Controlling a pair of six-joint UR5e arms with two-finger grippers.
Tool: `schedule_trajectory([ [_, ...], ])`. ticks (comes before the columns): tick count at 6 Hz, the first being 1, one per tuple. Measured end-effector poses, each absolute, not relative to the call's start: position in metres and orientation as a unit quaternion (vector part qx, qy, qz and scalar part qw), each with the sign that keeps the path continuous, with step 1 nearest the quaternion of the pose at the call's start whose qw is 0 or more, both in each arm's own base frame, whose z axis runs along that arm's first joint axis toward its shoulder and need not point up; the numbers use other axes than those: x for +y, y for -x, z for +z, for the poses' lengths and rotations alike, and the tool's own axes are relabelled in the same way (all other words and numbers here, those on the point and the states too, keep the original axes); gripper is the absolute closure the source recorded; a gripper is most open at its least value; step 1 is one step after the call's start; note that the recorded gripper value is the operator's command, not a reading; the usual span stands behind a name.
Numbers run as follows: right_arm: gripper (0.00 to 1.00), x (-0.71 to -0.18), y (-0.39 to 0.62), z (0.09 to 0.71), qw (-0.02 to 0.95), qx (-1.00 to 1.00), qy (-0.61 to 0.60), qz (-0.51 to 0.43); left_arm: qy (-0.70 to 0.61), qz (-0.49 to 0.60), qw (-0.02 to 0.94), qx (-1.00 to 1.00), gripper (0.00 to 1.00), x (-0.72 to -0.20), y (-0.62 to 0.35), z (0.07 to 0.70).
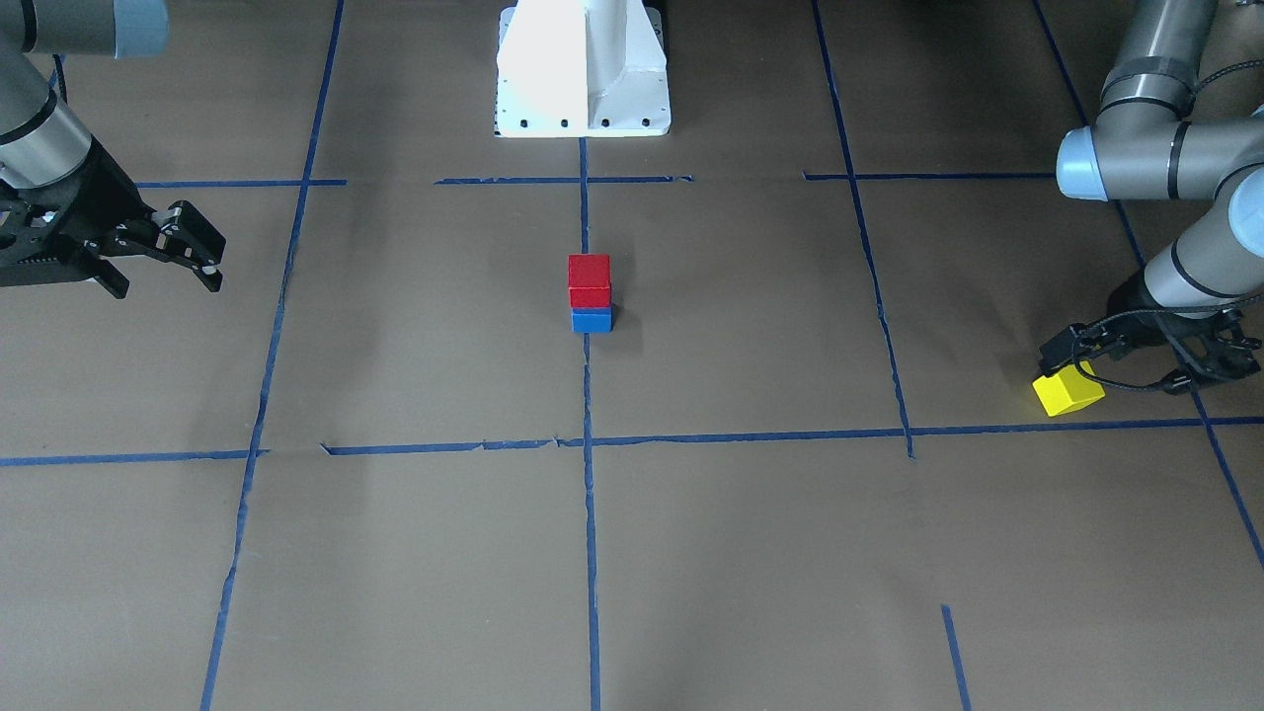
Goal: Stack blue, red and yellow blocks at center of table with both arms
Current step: 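Lower the left gripper onto the yellow block and close it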
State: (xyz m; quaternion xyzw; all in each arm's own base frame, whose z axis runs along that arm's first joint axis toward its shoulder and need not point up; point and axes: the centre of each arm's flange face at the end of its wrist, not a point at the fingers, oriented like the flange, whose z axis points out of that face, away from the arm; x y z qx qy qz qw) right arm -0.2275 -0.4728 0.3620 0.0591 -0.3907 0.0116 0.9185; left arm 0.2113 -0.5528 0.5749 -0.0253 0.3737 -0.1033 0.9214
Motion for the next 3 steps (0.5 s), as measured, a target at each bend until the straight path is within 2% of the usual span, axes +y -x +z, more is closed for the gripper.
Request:
schedule_trajectory([
  [3,0.00,-0.4712,0.2262,0.3718,0.913,-0.402,-0.074,0.008,0.034,-0.106,0.923,0.368,0.02,-0.5607,-0.2188,0.5921],
])
